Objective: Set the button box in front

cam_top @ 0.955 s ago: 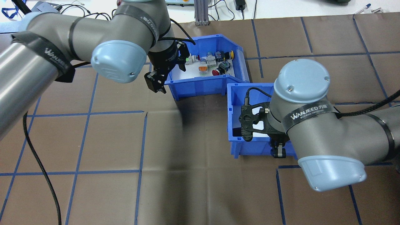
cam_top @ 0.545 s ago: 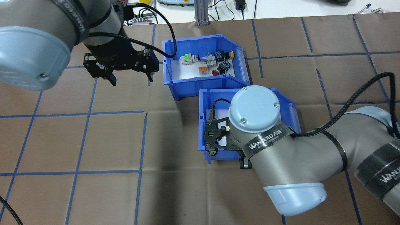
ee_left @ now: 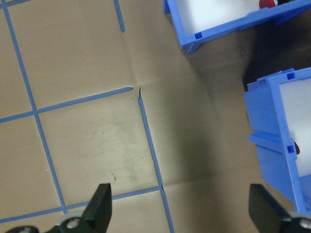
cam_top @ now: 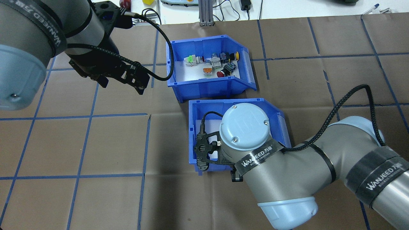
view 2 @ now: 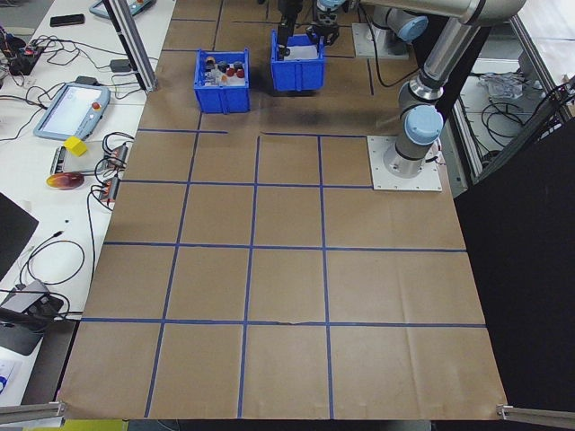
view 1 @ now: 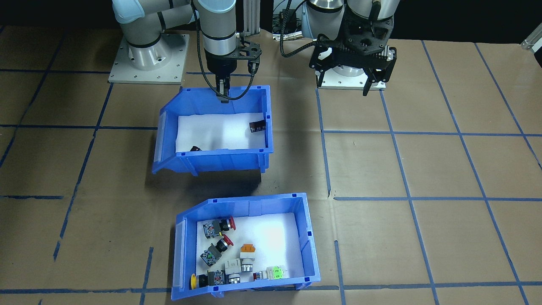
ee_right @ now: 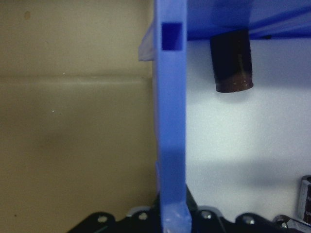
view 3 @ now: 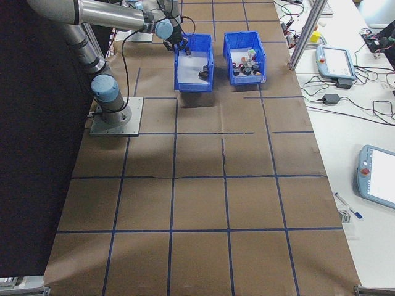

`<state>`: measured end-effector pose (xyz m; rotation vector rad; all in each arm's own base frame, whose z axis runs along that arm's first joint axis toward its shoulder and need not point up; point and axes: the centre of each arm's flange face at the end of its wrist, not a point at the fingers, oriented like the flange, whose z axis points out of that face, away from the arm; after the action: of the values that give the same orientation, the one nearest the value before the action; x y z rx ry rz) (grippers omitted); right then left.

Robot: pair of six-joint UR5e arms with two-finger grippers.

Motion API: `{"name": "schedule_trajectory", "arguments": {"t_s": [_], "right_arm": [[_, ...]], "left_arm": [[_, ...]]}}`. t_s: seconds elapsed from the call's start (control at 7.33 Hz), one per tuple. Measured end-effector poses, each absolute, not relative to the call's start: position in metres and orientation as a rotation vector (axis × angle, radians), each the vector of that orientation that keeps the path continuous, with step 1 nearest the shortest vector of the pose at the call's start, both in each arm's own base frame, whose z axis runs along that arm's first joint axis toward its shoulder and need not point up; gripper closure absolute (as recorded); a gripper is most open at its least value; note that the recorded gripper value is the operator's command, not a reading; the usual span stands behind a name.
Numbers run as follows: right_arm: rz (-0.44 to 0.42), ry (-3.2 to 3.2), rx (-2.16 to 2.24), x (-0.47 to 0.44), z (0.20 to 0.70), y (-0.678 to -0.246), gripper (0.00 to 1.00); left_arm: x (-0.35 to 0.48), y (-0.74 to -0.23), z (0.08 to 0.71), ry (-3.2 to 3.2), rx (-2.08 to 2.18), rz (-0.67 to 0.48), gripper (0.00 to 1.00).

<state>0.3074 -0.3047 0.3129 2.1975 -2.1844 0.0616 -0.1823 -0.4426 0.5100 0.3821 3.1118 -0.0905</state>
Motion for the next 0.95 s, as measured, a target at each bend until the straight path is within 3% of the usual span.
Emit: {"name": "schedule_trajectory", "arguments": {"t_s": [0.14, 0.27, 0.41, 0.95], "right_arm": [[0.068, -2.187, 2.200, 0.308, 0.307, -0.301, 0.87], [0.068, -2.189, 2.202, 0.309, 0.304, -0.298, 0.23], [0.063, -2.194, 2.201, 0.310, 0.301, -0.296, 0.00], [0.119, -2.206, 2.156, 0.311, 0.338, -0.309, 0.00]], "left_arm": [[-0.180, -0.442, 0.508, 3.113, 0.376, -0.085, 0.01], [-0.175, -0.443, 0.508, 3.117, 0.358, -0.080, 0.01], [-0.167, -0.445, 0.508, 3.127, 0.328, -0.076, 0.01], [-0.157, -0.448, 0.493, 3.131, 0.296, -0.044, 0.01]]}}
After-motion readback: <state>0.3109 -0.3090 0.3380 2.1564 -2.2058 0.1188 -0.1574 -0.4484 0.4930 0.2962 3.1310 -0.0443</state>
